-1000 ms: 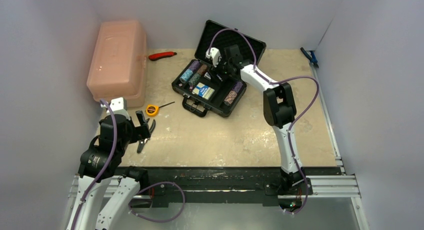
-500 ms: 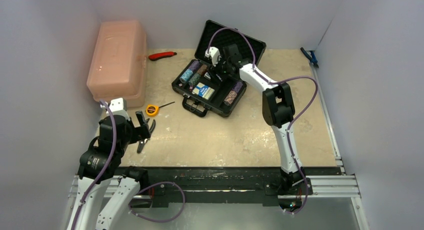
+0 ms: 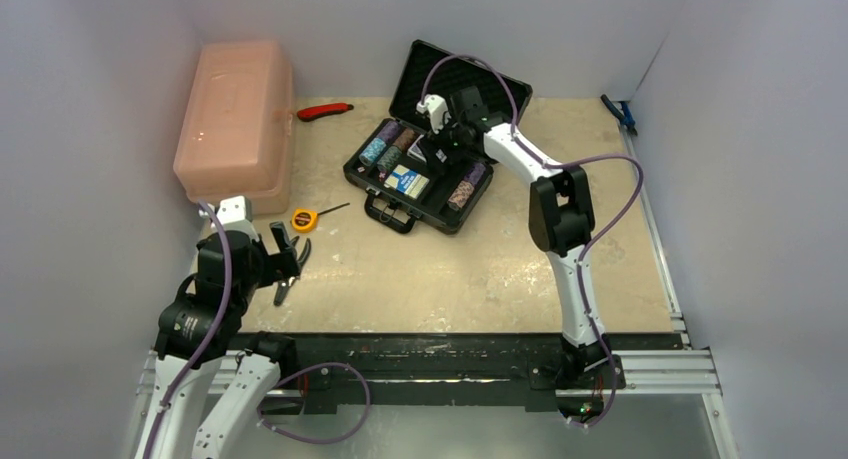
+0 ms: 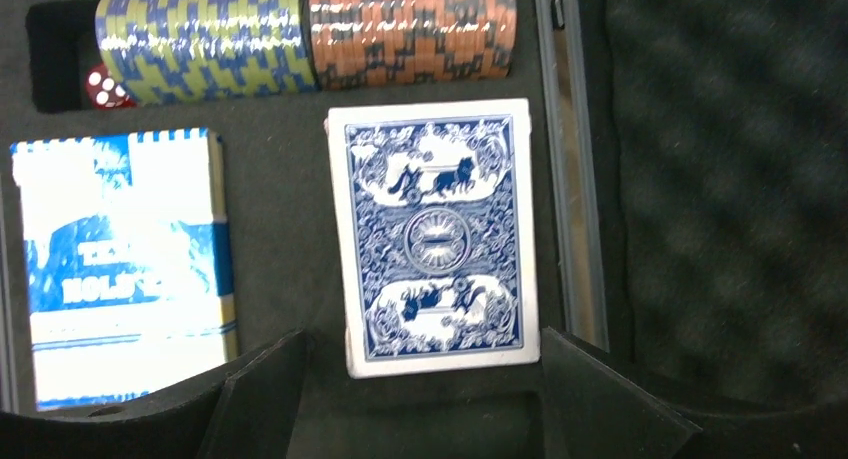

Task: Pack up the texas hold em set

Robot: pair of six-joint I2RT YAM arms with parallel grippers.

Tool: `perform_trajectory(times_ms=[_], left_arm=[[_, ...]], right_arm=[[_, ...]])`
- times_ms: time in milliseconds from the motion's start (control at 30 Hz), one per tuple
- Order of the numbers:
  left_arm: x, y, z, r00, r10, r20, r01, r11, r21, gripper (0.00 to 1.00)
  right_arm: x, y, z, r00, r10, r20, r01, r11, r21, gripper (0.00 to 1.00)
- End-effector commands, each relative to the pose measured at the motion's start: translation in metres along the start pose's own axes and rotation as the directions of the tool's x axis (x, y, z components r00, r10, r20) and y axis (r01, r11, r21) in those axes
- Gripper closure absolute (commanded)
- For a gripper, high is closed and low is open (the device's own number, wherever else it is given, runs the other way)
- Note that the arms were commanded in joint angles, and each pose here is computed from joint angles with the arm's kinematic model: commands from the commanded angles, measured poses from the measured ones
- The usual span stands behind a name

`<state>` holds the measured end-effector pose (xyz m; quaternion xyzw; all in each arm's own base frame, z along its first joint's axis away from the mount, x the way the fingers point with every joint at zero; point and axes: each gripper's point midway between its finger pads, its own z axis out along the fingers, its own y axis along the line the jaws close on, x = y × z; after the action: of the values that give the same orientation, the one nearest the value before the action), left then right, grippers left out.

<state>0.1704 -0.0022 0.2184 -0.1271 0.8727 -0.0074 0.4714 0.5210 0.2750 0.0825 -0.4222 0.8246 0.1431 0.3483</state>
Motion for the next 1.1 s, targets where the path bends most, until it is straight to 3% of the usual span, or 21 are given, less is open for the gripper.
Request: perform_trajectory(times_ms=[0, 167, 367, 500, 733, 900, 1067], left_arm=[[-0.010, -0.002, -0.001, 0.999, 0.001, 0.045, -0.001, 1.000, 0.014, 0.00], [-0.011, -0.002, -0.002, 0.999, 0.000, 0.049, -0.001, 1.000, 0.017, 0.00], [-0.011, -0.002, -0.003, 0.999, -0.001, 0.052, 0.000, 1.000, 0.020, 0.00], [-0.011, -0.002, -0.003, 0.999, -0.001, 0.054, -0.001, 1.000, 0.021, 0.00], [-0.011, -0.002, -0.004, 0.998, -0.003, 0.062, 0.001, 1.000, 0.022, 0.00], [-0.012, -0.002, -0.005, 0.998, -0.003, 0.064, 0.001, 1.000, 0.026, 0.00], [-0.012, -0.002, -0.006, 0.998, -0.006, 0.070, 0.004, 1.000, 0.029, 0.00]], right_arm=[[0.001, 0.020, -0.034, 0.997, 0.054, -0.052, -0.057, 0.997, -0.053, 0.11], [-0.039, 0.029, -0.048, 0.988, 0.115, 0.106, -0.106, 0.991, -0.087, 0.18], [-0.072, 0.041, -0.049, 0.954, 0.204, 0.218, -0.180, 0.976, -0.127, 0.37], [-0.085, 0.055, -0.038, 0.953, 0.212, 0.215, -0.190, 0.974, -0.122, 0.50], [-0.101, 0.058, -0.026, 0.937, 0.267, 0.224, -0.261, 0.964, -0.056, 0.50], [-0.114, 0.057, -0.027, 0.905, 0.336, 0.261, -0.339, 0.940, -0.032, 0.71], [-0.116, 0.049, -0.020, 0.878, 0.396, 0.268, -0.419, 0.907, 0.034, 0.80]])
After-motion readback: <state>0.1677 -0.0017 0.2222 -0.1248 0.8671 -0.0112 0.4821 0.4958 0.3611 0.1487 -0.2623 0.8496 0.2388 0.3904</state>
